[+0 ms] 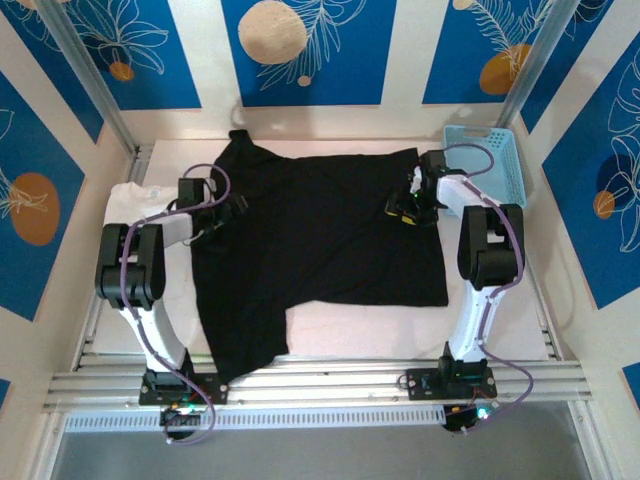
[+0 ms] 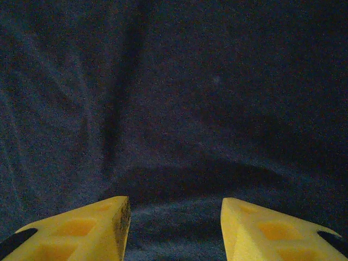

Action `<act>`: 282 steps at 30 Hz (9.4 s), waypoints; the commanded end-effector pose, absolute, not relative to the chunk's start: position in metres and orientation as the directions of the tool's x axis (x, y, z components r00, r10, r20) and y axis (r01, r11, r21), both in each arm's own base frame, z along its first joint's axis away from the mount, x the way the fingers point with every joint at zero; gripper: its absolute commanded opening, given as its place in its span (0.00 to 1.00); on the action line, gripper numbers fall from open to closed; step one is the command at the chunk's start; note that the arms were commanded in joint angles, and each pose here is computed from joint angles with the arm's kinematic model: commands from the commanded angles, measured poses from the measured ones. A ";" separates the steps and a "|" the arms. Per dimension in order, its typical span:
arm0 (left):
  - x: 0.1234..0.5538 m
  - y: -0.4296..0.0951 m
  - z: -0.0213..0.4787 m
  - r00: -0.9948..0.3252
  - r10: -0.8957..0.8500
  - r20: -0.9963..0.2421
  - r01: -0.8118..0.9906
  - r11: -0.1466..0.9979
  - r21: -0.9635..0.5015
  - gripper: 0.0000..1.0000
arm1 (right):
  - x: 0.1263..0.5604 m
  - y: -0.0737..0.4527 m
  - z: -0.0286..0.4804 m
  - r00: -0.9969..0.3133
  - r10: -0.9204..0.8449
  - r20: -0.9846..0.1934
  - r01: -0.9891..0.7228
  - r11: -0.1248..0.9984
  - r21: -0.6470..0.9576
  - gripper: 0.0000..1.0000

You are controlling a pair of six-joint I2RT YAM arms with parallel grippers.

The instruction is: Fold the inside-out t-shirt

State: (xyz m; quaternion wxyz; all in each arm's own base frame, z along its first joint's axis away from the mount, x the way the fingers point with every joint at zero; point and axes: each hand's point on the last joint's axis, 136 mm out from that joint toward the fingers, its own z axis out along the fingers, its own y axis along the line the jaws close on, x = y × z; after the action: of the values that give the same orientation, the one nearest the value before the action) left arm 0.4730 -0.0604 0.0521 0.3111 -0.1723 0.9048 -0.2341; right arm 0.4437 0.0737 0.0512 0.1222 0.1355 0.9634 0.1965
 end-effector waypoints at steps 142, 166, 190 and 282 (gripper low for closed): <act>0.085 -0.084 0.026 -0.907 -0.415 0.070 -0.420 0.900 -0.111 0.05 | 0.229 0.037 0.041 -0.793 0.605 -0.070 0.525 0.738 0.425 0.00; 0.239 -0.057 0.166 -0.773 -0.537 -0.339 -0.351 0.806 -0.476 0.00 | 0.292 0.008 0.064 -0.717 0.686 -0.122 0.525 0.647 0.554 0.02; 0.338 -0.024 0.218 -0.667 -0.548 -0.506 -0.270 0.810 -0.521 0.00 | 0.360 0.016 0.088 -0.763 0.614 -0.202 0.432 0.717 0.547 0.05; 0.259 -0.062 0.020 -0.834 -0.467 -0.293 -0.322 0.844 -0.429 0.61 | 0.411 0.089 0.032 -0.959 0.167 -0.230 0.136 0.980 0.143 0.38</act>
State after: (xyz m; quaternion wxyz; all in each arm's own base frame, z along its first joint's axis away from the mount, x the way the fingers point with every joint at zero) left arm 0.2663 -0.0673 0.0294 0.2086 -0.2176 0.9302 -0.2093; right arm 0.4009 0.0915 0.0327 0.1214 0.0797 0.9867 0.0723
